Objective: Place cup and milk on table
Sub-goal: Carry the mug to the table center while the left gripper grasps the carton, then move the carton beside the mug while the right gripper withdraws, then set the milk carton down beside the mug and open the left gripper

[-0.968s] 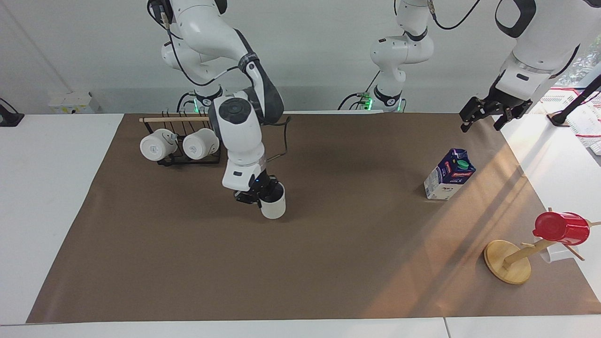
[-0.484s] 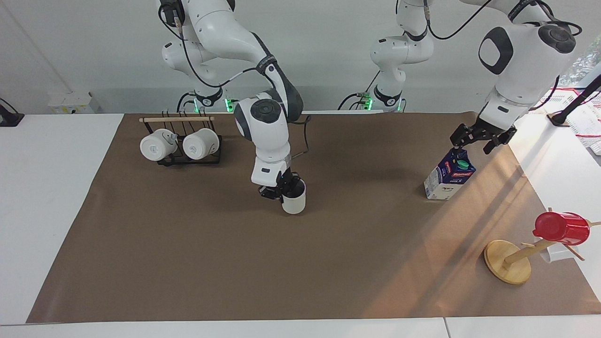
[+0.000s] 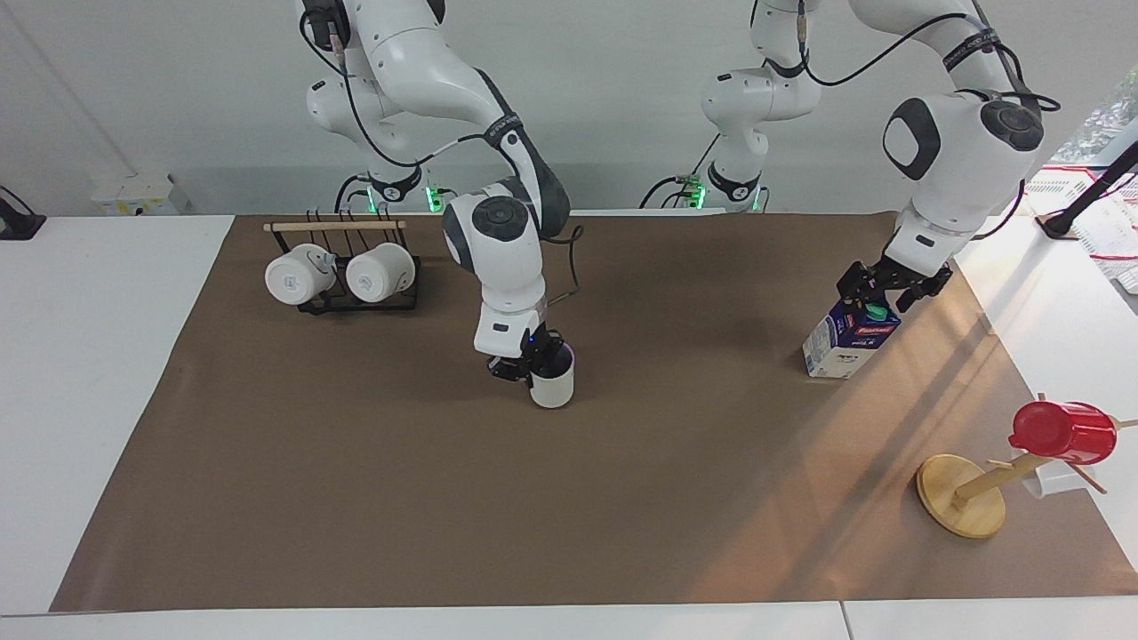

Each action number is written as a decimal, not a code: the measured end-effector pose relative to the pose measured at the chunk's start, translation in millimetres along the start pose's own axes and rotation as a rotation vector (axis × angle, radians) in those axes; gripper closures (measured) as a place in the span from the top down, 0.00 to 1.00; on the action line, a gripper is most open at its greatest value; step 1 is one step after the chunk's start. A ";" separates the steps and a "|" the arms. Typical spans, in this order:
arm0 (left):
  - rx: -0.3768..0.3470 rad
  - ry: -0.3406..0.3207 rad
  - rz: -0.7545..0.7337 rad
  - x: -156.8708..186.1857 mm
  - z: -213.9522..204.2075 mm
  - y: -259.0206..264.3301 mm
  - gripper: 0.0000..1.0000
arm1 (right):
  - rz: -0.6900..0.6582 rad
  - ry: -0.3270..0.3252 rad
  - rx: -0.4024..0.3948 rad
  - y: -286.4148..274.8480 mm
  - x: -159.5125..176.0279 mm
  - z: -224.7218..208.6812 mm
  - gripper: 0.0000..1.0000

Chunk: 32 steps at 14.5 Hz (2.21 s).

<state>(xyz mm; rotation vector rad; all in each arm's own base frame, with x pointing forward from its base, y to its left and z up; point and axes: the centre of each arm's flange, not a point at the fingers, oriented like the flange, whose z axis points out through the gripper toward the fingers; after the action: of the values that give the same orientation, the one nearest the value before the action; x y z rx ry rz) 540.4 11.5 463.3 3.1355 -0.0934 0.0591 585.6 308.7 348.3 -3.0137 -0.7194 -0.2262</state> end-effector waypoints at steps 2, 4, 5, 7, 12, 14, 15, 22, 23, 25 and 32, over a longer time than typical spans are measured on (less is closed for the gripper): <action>0.000 -0.007 0.000 -2.7 6.4 0.2 1.00 | 0.000 0.005 -0.001 0.3 -2.8 4.8 0.09; 0.000 -0.006 0.000 -3.5 5.9 0.2 1.00 | 0.000 0.017 -0.001 0.3 -1.7 3.5 0.31; 0.000 -0.004 0.000 -3.7 4.9 0.2 1.00 | 0.000 0.027 0.000 0.3 0.2 -0.4 0.44; 0.000 0.000 -0.001 -4.1 2.6 0.3 0.94 | 0.003 0.057 0.000 2.1 6.1 -16.6 0.63; 0.001 0.005 0.000 -4.5 -0.6 0.5 0.38 | 0.140 0.072 -0.009 73.9 7.8 -116.6 1.00; 0.002 0.014 -0.006 -3.7 -9.3 2.0 0.38 | 0.220 0.044 -0.019 125.8 0.6 -156.4 1.00; 0.002 0.016 -0.016 -2.3 -18.6 4.1 0.38 | 0.275 0.028 -0.024 153.0 -5.4 -170.8 1.00; 0.005 0.049 -0.129 1.5 -74.5 143.0 0.38 | 0.622 -0.136 -0.031 266.8 -70.4 -200.6 1.00; 0.000 0.053 -0.145 -2.4 -75.9 170.7 0.38 | 0.649 -0.144 -0.032 281.0 -79.0 -202.7 1.00; -0.011 0.062 -0.188 -10.5 -79.7 224.1 0.38 | 0.700 -0.130 -0.036 306.6 -97.0 -219.2 1.00; 0.010 0.087 -0.265 -18.2 -62.3 357.8 0.38 | 0.605 -0.168 -0.090 282.4 -131.7 -323.5 1.00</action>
<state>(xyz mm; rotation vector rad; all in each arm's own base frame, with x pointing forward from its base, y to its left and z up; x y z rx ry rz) 498.6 -344.3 526.0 3.1174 0.3223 0.1947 553.9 -24.0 648.4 -3.1808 0.2246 0.0197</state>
